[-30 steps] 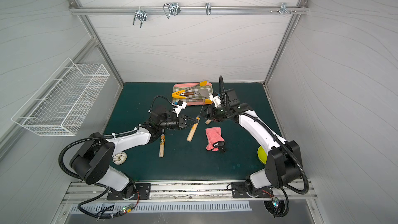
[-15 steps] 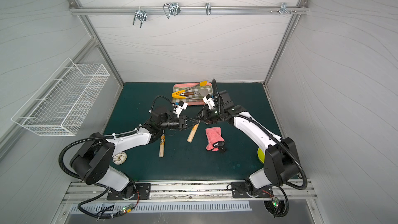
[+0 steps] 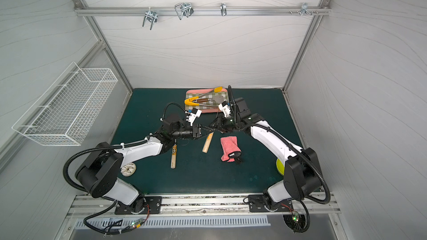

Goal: Wipe small sickles with rags
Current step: Adjust the small sickle, then pick up the rag from the center of the board.

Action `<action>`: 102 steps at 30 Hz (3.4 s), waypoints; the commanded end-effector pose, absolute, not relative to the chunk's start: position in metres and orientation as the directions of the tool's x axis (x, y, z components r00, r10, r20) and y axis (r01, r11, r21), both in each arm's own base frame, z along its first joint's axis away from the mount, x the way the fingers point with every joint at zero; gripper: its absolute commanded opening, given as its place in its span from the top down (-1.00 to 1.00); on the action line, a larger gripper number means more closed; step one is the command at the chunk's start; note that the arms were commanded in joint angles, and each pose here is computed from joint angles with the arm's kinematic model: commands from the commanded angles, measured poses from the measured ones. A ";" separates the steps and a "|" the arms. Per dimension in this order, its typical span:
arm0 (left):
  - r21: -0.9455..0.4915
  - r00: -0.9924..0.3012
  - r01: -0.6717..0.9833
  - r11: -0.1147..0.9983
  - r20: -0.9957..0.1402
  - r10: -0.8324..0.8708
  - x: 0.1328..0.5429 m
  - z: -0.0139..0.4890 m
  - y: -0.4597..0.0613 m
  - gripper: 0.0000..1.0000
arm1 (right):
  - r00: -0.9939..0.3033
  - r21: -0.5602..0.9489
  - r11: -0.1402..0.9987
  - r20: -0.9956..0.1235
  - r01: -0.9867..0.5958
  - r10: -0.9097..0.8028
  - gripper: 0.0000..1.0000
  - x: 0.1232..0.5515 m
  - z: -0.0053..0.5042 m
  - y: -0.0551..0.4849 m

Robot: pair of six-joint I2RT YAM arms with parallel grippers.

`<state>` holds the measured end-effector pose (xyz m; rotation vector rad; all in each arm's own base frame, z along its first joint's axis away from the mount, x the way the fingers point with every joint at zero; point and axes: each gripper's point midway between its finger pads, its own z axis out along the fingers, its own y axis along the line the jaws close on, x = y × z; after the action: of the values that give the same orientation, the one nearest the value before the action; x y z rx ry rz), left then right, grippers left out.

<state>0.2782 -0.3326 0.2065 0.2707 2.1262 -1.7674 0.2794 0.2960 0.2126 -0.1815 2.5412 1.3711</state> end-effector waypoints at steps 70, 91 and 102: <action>-0.890 -0.891 0.380 0.251 -0.425 -0.160 0.281 0.196 -0.315 1.00 | -0.963 0.300 0.927 -0.215 -0.225 -0.164 -0.16 0.248 0.149 0.190; -0.882 -0.884 0.389 0.266 -0.439 -0.163 0.273 0.197 -0.307 1.00 | -0.986 0.180 0.970 -0.008 -0.163 -0.164 -0.24 0.251 0.060 0.168; -0.876 -0.879 0.397 0.273 -0.449 -0.161 0.269 0.197 -0.303 1.00 | -0.979 0.268 0.949 0.076 -0.165 -0.192 -0.39 0.241 0.028 0.192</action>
<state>0.2684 -0.3038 0.1781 0.1568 2.1819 -1.6335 0.2460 0.1773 0.0321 -0.2444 3.1922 0.3392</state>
